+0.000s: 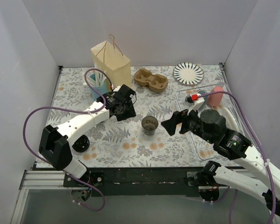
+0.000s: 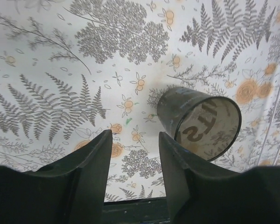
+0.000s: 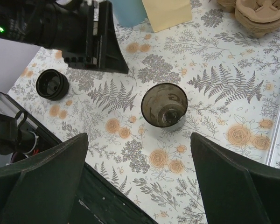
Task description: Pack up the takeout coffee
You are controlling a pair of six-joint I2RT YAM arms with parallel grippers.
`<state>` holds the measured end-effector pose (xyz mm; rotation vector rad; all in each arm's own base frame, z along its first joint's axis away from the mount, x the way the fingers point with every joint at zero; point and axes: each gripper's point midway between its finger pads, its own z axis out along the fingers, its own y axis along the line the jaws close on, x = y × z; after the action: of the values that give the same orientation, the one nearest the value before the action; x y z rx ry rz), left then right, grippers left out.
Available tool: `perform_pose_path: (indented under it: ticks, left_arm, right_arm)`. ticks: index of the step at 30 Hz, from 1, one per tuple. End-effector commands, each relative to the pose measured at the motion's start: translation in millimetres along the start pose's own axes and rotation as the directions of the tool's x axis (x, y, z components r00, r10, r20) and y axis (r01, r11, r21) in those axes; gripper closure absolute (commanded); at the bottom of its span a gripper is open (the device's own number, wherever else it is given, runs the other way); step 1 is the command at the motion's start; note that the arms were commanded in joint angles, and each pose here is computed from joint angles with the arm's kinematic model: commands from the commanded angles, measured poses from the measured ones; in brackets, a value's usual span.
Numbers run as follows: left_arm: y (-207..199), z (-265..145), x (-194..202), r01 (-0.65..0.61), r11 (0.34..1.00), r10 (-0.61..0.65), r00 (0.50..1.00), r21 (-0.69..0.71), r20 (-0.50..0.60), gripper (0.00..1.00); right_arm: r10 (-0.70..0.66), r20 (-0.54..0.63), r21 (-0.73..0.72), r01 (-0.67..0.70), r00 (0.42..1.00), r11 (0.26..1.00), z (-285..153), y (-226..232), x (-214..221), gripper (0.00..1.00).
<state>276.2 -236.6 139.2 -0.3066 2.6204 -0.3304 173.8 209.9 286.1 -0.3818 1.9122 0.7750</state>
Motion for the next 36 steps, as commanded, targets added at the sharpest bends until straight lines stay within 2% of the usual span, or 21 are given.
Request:
perform_pose_path:
  ticks: [1,3,6,12,14,15,17,22,27,33,36]
  left_arm:
    - [43,-35,-33,0.069,0.985,-0.048,0.990,-0.158,0.134,0.55]
    - [75,-41,-43,0.152,0.960,-0.108,0.976,-0.236,0.190,0.56]
    - [133,-47,-38,0.279,0.900,-0.214,0.952,-0.334,0.217,0.56]
    - [212,-63,-25,0.437,0.810,-0.324,0.889,-0.391,0.323,0.61]
    - [221,-58,-23,0.442,0.810,-0.327,0.886,-0.386,0.328,0.60]
    - [224,-52,-14,0.461,0.798,-0.366,0.882,-0.388,0.297,0.59]
    - [221,-40,-14,0.442,0.815,-0.361,0.893,-0.374,0.268,0.57]
    - [237,-13,2,0.432,0.762,-0.384,0.901,-0.483,0.199,0.56]
    - [247,-2,11,0.437,0.734,-0.406,0.896,-0.520,0.180,0.56]
    - [262,-14,6,0.491,0.664,-0.410,0.870,-0.564,0.275,0.57]
    - [264,-15,5,0.506,0.655,-0.410,0.862,-0.561,0.299,0.56]
  right_arm:
    - [-0.013,0.032,0.009,0.012,0.999,1.000,1,-3,-4,0.02]
    - [-0.014,0.020,0.012,0.014,1.000,1.000,2,-4,0,0.02]
    - [-0.013,0.012,0.016,0.013,1.000,1.000,3,-5,2,0.02]
    - [-0.015,0.028,-0.001,0.015,1.000,1.000,2,-4,4,0.02]
    - [-0.022,0.026,-0.002,0.022,0.999,1.000,3,-4,4,0.02]
    - [-0.024,0.031,-0.005,0.024,0.999,1.000,2,-3,3,0.02]
    - [-0.033,0.032,-0.006,0.033,0.999,0.999,2,-3,1,0.02]
    - [-0.039,0.052,-0.013,0.040,0.998,0.999,-3,0,-9,0.02]
    - [-0.037,0.073,-0.006,0.037,0.997,0.999,-8,-1,-12,0.02]
    - [-0.049,0.066,0.003,0.048,0.997,0.999,-6,-3,-11,0.02]
    - [-0.051,0.069,0.006,0.051,0.996,0.999,-6,-4,-12,0.02]
